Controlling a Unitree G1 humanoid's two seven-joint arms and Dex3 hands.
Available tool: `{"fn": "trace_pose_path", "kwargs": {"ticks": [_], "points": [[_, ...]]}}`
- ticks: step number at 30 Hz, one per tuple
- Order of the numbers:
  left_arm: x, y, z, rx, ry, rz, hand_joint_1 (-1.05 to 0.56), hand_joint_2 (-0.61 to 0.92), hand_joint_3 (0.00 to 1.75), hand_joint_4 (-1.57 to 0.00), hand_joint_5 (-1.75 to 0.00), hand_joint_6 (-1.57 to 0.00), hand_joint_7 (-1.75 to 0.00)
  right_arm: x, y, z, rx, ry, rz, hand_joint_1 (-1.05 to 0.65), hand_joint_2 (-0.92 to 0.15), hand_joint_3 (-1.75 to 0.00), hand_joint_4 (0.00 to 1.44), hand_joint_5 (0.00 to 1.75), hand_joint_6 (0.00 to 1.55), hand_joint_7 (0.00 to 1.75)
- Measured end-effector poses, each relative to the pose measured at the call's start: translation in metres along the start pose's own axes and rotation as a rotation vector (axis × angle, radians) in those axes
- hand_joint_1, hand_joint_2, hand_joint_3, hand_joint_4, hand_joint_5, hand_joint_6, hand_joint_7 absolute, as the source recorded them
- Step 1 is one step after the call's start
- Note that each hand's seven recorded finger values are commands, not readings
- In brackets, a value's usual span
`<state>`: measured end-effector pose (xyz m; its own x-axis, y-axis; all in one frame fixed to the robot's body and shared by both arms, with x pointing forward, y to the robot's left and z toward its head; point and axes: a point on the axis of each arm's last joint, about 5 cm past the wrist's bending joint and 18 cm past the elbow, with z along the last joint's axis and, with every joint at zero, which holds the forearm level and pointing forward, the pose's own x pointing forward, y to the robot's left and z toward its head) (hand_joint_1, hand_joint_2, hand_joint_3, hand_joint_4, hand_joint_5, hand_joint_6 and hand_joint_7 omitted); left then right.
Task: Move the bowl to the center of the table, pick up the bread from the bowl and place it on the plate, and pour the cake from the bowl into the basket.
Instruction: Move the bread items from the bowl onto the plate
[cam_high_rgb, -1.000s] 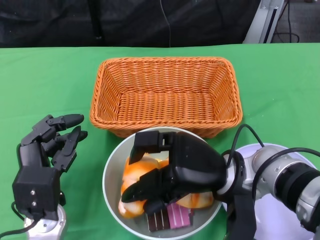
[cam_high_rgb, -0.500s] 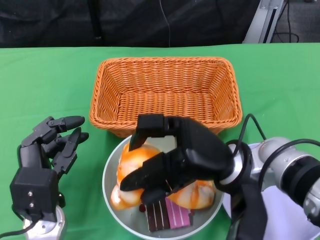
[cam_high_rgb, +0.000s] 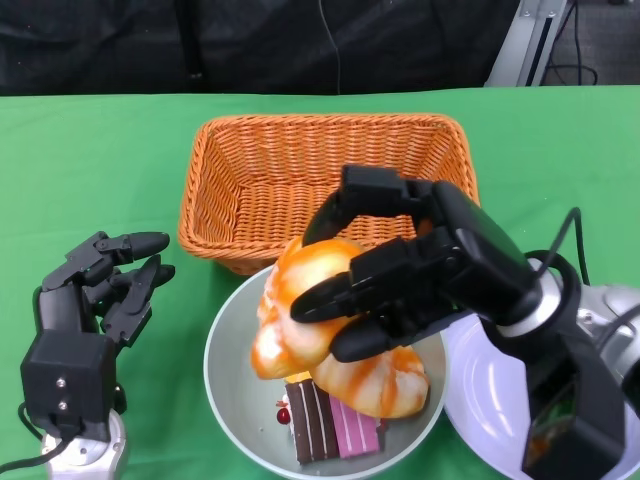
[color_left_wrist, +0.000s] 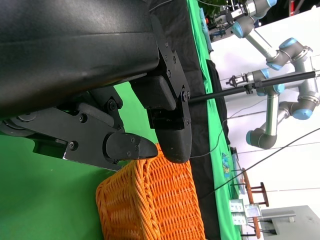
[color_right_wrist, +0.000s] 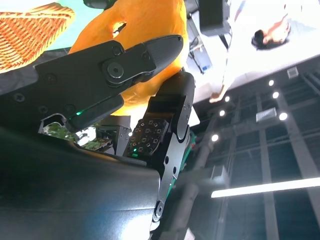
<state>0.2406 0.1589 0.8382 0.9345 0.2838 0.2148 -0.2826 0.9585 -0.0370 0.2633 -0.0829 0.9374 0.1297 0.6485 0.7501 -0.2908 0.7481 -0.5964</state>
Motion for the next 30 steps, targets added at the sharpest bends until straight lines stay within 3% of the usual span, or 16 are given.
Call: {"fn": "trace_pose_path", "kwargs": {"ticks": [5, 8, 10, 13, 14, 20, 30], "points": [[0.001, 0.000, 0.001, -0.002, -0.004, 0.005, -0.11, 0.92, 0.30, -1.05, -0.42, -0.98, -0.55, -0.006, -0.013, 0.007, 0.009, 0.017, -0.062, -0.24, -0.92, -0.16, 0.76, 1.25, 1.31, 0.12], [0.001, 0.000, 0.001, -0.002, -0.004, 0.006, -0.11, 0.92, 0.29, -1.05, -0.42, -0.98, -0.55, -0.010, -0.020, 0.010, 0.005, 0.041, -0.109, -0.25, -0.91, -0.20, 0.77, 1.27, 0.99, 0.77], [0.001, 0.001, 0.001, -0.003, -0.003, 0.008, -0.11, 0.92, 0.29, -1.05, -0.41, -0.98, -0.55, -0.015, -0.024, 0.013, 0.001, 0.074, -0.136, -0.20, -0.90, -0.21, 0.79, 1.27, 0.92, 0.94], [0.001, 0.001, 0.001, -0.004, -0.003, 0.011, -0.12, 0.92, 0.30, -1.05, -0.41, -0.99, -0.55, -0.022, -0.029, 0.018, -0.002, 0.123, -0.200, -0.12, -0.64, -0.70, 0.82, 1.27, 0.92, 0.98], [0.001, 0.001, 0.001, -0.005, -0.003, 0.012, -0.12, 0.92, 0.30, -1.05, -0.41, -0.99, -0.55, -0.025, -0.030, 0.019, 0.001, 0.142, -0.223, -0.12, -0.62, -0.74, 0.81, 1.29, 0.90, 1.00], [0.001, 0.003, 0.001, -0.012, -0.002, 0.018, -0.12, 0.92, 0.28, -1.05, -0.41, -0.99, -0.55, -0.039, -0.039, 0.026, 0.030, 0.246, -0.290, -0.20, -0.81, -0.39, 0.76, 1.37, 0.78, 1.12], [0.003, 0.008, 0.001, -0.013, -0.011, 0.021, -0.14, 0.92, 0.27, -1.05, -0.41, -0.99, -0.56, -0.078, -0.048, 0.037, 0.083, 0.441, -0.429, -0.14, -0.92, -0.26, 0.73, 1.39, 0.78, 1.09]]}}
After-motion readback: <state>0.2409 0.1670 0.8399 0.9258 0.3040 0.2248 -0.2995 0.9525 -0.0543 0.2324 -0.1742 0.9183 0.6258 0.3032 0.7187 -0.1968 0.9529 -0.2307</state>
